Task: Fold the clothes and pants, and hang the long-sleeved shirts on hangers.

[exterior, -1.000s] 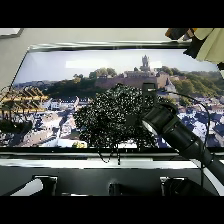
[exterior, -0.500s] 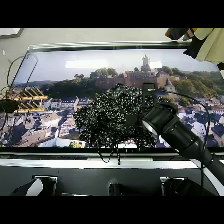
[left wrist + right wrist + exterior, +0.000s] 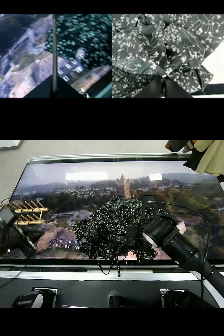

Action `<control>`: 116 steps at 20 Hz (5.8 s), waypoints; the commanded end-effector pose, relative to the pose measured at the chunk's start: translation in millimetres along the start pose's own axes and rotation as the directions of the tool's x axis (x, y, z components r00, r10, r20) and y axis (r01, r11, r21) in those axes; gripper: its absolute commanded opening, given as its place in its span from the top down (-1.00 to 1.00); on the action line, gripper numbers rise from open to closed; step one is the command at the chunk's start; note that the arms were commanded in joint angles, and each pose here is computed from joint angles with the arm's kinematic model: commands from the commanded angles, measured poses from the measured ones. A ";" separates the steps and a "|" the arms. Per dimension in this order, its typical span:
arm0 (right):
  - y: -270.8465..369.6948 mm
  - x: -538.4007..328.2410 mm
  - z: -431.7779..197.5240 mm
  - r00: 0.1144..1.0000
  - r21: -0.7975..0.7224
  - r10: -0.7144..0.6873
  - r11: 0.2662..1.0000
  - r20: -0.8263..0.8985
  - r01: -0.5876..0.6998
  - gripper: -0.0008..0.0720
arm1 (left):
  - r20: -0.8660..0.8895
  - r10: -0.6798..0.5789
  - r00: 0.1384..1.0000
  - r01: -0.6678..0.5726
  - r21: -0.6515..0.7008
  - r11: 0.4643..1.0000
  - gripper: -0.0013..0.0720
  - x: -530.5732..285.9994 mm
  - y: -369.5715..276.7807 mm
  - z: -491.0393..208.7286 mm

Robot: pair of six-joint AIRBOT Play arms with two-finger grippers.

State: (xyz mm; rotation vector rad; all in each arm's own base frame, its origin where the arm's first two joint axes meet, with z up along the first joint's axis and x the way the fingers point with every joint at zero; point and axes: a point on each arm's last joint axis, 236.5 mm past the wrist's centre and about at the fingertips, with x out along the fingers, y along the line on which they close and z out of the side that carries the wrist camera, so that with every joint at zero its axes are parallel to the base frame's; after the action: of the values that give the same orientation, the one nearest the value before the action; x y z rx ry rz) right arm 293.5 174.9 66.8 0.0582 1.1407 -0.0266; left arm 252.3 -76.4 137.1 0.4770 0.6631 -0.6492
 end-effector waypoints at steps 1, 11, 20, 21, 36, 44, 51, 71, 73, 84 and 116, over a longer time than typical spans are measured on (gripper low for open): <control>-1.6 -0.1 0.1 1.000 0.002 -0.008 1.000 0.001 0.008 0.91 | -0.018 -0.100 0.995 0.101 0.090 0.991 0.92 -15.6 -48.8 -13.3; -19.8 -0.9 2.8 0.996 0.054 -0.084 0.995 0.012 0.083 0.91 | 0.064 -0.265 0.962 0.253 0.151 0.955 0.93 -45.8 -112.0 -0.6; -35.8 2.2 10.1 0.985 0.155 -0.166 0.975 0.038 0.158 0.91 | 0.094 -0.285 0.954 0.269 0.152 0.951 0.93 -47.8 -116.7 6.3; -36.9 5.3 7.8 0.984 0.151 -0.179 0.973 0.026 0.173 0.91 | 0.108 -0.302 0.947 0.284 0.152 0.947 0.93 -49.5 -120.8 9.7; -47.6 9.7 7.2 0.970 0.176 -0.241 0.956 0.017 0.234 0.91 | 0.037 -0.374 0.927 0.374 0.016 0.927 0.92 -9.3 -127.5 -30.2; -33.0 9.8 5.7 0.985 0.180 -0.173 0.969 0.012 0.168 0.92 | 0.102 -0.407 0.908 0.403 0.054 0.914 0.92 -9.2 -131.1 -14.0; -17.8 -10.4 14.4 0.996 0.181 -0.055 0.983 0.069 0.041 0.92 | 0.112 -0.461 0.880 0.455 0.070 0.887 0.93 2.1 -128.5 -9.5; -18.5 -65.9 18.9 0.992 0.224 0.053 0.971 0.113 -0.077 0.92 | 0.190 -0.469 0.863 0.443 0.166 0.881 0.92 88.6 -148.1 47.0; -20.8 -75.4 27.2 0.989 0.208 0.049 0.975 0.139 -0.078 0.92 | 0.188 -0.509 0.840 0.482 0.172 0.859 0.92 95.2 -160.9 49.1; -19.2 -82.3 26.4 0.990 0.206 0.062 0.975 0.130 -0.088 0.92 | 0.261 -0.581 0.771 0.566 0.137 0.813 0.92 122.7 -201.0 73.6; -121.4 -192.8 69.9 0.905 0.526 -0.147 0.845 0.398 -0.094 -0.47 | 0.305 -0.567 0.766 0.563 0.109 0.819 0.92 127.1 -207.6 86.9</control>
State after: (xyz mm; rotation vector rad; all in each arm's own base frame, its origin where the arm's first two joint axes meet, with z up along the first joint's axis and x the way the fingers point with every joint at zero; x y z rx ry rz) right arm 262.8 57.6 261.2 0.5181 0.6973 -0.3030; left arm 223.3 -323.7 68.4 0.1576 0.4817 -1.2805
